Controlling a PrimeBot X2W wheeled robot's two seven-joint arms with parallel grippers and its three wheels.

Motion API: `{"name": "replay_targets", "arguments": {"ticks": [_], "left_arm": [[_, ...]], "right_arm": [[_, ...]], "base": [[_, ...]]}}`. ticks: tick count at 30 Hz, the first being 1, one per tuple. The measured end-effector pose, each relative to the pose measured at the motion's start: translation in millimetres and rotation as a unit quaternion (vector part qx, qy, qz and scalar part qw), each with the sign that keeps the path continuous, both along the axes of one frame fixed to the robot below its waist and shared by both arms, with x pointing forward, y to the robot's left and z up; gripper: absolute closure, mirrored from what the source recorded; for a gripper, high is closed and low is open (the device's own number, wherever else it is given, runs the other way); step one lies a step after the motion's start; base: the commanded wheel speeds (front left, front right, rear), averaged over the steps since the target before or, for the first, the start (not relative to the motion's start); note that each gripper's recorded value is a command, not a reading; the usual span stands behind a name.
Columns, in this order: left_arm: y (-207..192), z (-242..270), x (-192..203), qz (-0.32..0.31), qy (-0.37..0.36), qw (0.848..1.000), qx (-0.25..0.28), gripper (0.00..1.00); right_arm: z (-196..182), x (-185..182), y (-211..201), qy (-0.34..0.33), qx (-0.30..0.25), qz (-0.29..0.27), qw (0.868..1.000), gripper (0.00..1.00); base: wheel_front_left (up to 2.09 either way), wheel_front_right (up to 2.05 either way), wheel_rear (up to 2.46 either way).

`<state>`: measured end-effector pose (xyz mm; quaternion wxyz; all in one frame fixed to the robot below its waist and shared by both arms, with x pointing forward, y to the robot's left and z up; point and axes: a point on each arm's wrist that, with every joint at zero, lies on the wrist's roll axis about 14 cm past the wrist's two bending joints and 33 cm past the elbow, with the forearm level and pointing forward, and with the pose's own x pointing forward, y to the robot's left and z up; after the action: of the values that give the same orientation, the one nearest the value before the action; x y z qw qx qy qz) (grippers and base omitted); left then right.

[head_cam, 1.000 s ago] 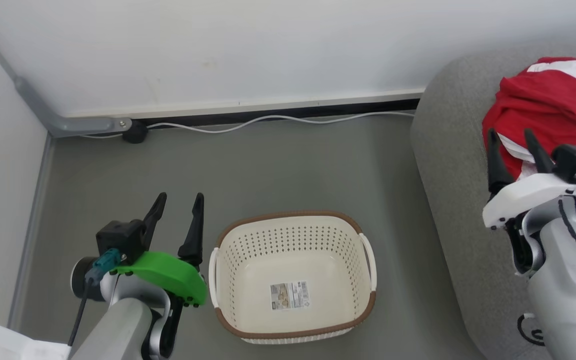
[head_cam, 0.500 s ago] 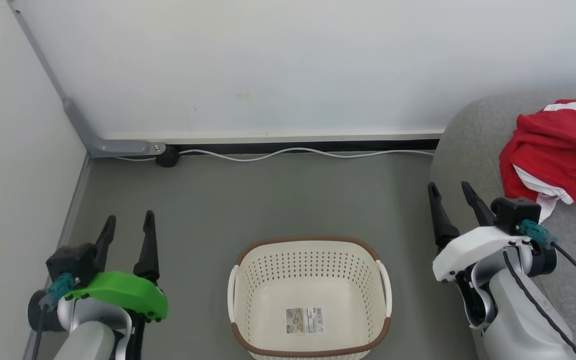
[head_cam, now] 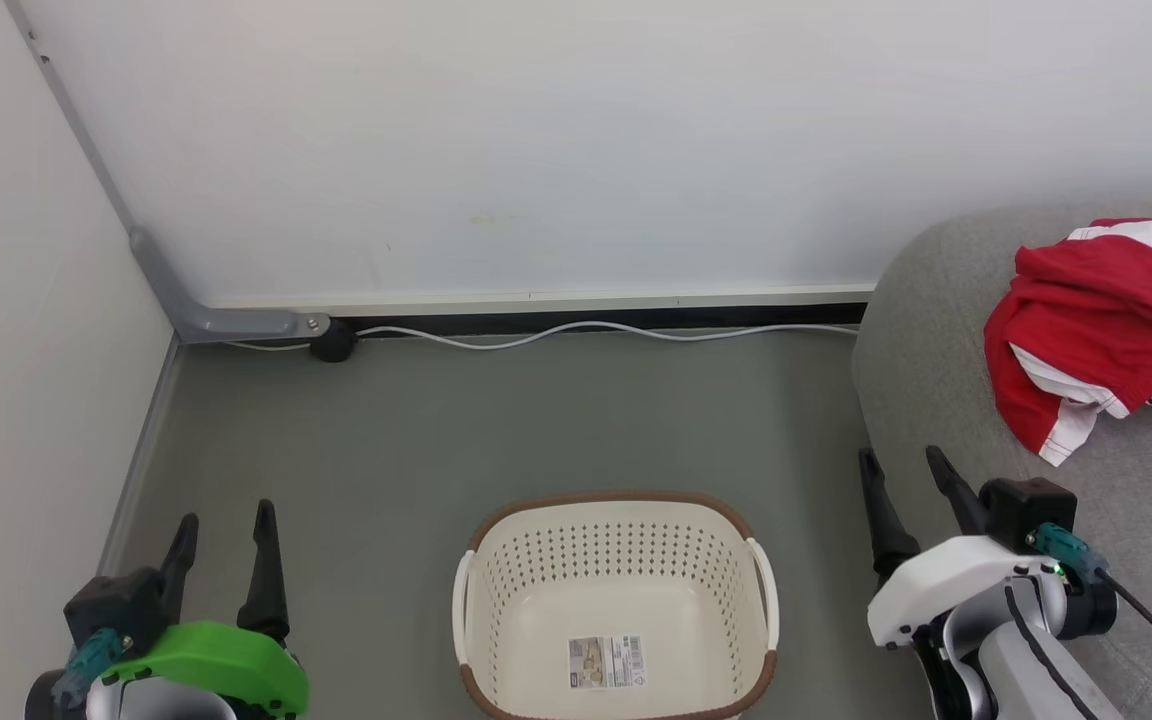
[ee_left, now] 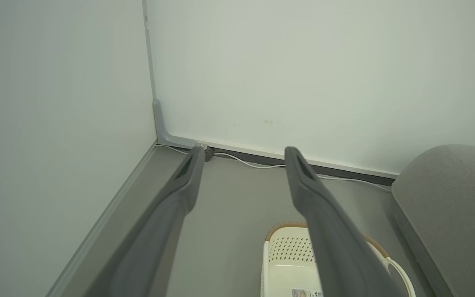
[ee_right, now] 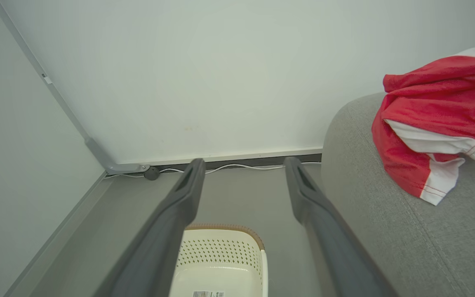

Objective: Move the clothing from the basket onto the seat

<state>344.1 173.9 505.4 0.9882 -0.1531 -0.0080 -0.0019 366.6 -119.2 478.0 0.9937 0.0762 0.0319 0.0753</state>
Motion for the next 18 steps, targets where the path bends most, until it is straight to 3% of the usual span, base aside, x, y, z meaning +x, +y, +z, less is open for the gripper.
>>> {"name": "replay_targets", "arguments": {"ticks": [18], "left_arm": [[7.9, -10.6, -17.5, 0.013, 0.011, 1.0, 0.011, 0.0]], "right_arm": [[-2.5, -19.0, -3.7, -0.001, 0.006, -0.017, 1.0, 0.0]], "base": [[0.0, 0.0, 0.0]]}}
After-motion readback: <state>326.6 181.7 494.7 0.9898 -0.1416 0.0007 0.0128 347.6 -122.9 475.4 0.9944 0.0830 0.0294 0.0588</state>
